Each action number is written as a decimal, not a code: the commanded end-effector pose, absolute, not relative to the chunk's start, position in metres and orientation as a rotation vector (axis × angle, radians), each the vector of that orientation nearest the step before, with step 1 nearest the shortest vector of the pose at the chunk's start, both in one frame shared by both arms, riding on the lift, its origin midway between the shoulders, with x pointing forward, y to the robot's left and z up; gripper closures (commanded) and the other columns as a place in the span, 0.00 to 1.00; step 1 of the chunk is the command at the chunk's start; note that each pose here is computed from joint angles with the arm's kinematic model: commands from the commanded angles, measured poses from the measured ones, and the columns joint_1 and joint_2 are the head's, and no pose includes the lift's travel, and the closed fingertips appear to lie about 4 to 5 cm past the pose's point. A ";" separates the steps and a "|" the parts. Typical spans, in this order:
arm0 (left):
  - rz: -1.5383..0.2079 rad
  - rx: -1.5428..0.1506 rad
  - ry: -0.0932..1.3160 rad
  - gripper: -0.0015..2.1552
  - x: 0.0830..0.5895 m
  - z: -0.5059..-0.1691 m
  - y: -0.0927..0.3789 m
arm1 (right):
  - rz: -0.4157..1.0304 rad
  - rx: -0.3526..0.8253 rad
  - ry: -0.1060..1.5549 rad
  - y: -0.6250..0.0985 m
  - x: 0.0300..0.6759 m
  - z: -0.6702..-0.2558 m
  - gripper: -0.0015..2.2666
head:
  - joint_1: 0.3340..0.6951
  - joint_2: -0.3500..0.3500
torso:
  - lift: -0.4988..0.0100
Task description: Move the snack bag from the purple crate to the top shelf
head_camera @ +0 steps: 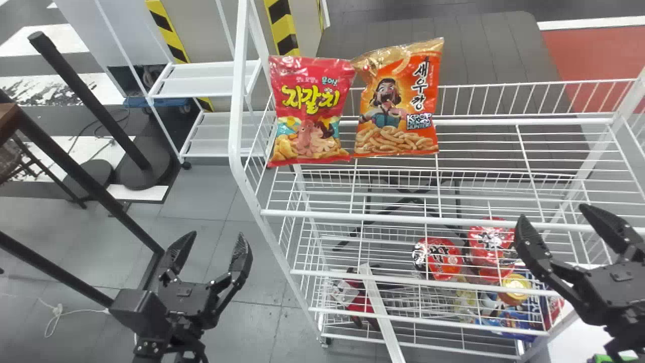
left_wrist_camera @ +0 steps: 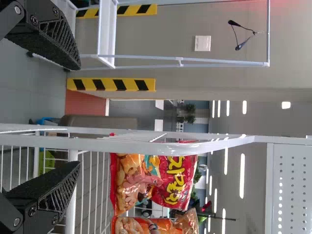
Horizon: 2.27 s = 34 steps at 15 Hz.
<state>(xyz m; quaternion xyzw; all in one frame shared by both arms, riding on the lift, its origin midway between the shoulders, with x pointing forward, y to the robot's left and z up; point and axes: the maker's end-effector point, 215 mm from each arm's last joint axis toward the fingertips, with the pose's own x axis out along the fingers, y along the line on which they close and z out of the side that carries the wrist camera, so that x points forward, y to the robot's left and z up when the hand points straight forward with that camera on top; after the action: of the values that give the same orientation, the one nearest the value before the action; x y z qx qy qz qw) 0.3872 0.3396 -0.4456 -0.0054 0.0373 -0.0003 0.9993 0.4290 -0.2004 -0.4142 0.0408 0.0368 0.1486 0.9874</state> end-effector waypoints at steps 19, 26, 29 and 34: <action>0.005 -0.008 0.071 0.06 0.384 -0.442 0.342 | 0.315 0.095 0.067 -0.187 0.427 -0.414 0.05 | 1.00 0.81 | 0.98; 0.006 -0.009 0.073 0.06 0.385 -0.444 0.343 | 0.320 0.098 0.067 -0.183 0.427 -0.415 0.06 | 1.00 0.81 | 0.98; 0.006 -0.009 0.073 0.06 0.385 -0.444 0.343 | 0.321 0.097 0.066 -0.183 0.428 -0.414 0.06 | 1.00 0.81 | 0.98; 0.006 -0.009 0.074 0.06 0.385 -0.444 0.343 | 0.311 0.097 0.072 -0.184 0.428 -0.418 0.06 | 1.00 0.82 | 0.98</action>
<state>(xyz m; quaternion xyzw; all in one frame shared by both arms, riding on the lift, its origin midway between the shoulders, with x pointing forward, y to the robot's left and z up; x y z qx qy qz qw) 0.3847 0.3431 -0.4442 -0.0046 0.0369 0.0032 0.9993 0.4277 -0.1831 -0.4160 0.0491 0.0345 0.1571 0.9858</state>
